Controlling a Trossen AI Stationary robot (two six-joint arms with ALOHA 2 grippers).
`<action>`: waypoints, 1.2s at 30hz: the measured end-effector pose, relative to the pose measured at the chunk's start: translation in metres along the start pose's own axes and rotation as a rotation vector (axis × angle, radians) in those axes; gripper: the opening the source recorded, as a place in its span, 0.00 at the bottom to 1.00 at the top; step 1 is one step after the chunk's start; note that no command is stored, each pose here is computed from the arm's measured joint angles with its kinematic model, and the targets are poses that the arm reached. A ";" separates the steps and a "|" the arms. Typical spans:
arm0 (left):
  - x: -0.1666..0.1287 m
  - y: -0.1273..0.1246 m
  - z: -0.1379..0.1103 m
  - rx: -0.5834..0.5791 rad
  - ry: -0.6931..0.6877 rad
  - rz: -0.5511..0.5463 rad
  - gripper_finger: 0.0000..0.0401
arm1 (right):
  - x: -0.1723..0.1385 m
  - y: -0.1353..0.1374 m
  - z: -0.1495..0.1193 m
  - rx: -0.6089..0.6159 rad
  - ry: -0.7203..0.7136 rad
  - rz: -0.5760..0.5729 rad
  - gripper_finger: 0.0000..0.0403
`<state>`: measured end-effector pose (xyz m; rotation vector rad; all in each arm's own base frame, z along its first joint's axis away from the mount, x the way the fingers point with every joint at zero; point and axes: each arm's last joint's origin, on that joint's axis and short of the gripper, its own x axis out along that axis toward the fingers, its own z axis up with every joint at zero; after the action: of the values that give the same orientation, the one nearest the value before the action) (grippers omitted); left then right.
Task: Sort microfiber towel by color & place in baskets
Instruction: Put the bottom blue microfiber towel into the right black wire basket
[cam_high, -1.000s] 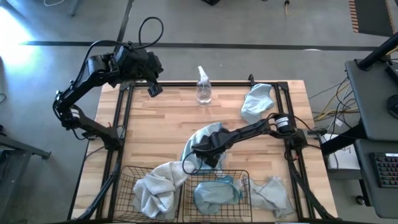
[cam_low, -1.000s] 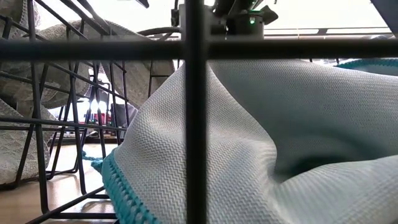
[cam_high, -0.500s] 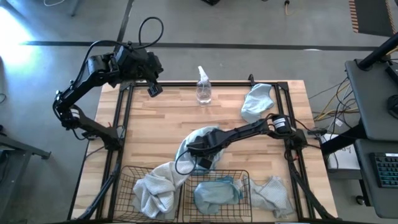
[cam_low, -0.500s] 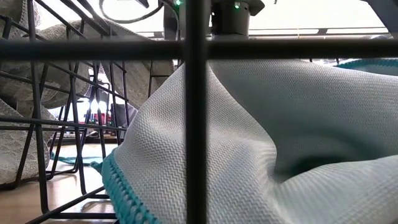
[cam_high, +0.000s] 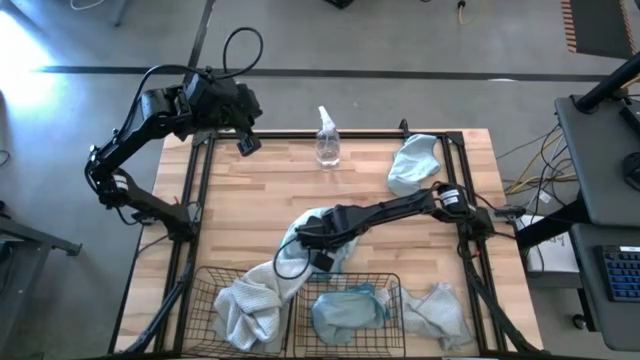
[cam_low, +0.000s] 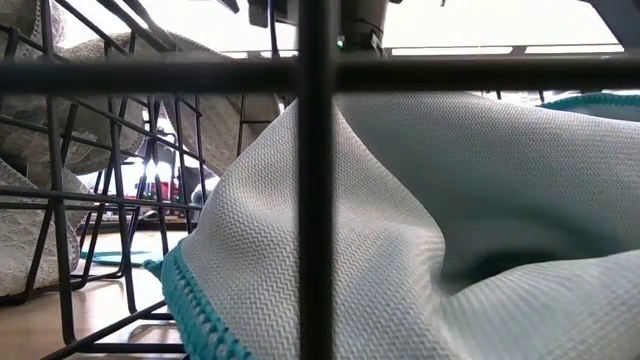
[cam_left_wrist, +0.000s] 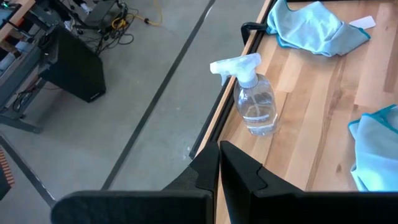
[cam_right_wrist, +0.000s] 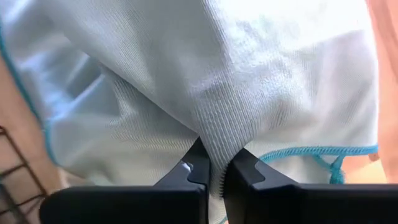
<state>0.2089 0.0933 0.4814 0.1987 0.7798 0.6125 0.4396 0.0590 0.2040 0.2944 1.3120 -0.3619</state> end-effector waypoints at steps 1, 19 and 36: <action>0.000 0.000 0.000 0.001 0.002 0.000 0.00 | -0.003 0.001 0.002 0.001 -0.007 0.005 0.03; -0.005 0.000 -0.010 0.007 0.068 -0.015 0.00 | -0.118 0.026 0.014 -0.049 -0.174 0.130 0.03; -0.024 0.005 -0.017 -0.042 0.040 -0.007 0.00 | -0.222 0.053 -0.042 -0.033 -0.371 0.417 0.03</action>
<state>0.1808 0.0824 0.4859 0.1458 0.8052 0.6273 0.3773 0.1447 0.4102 0.4405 0.8637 -0.0362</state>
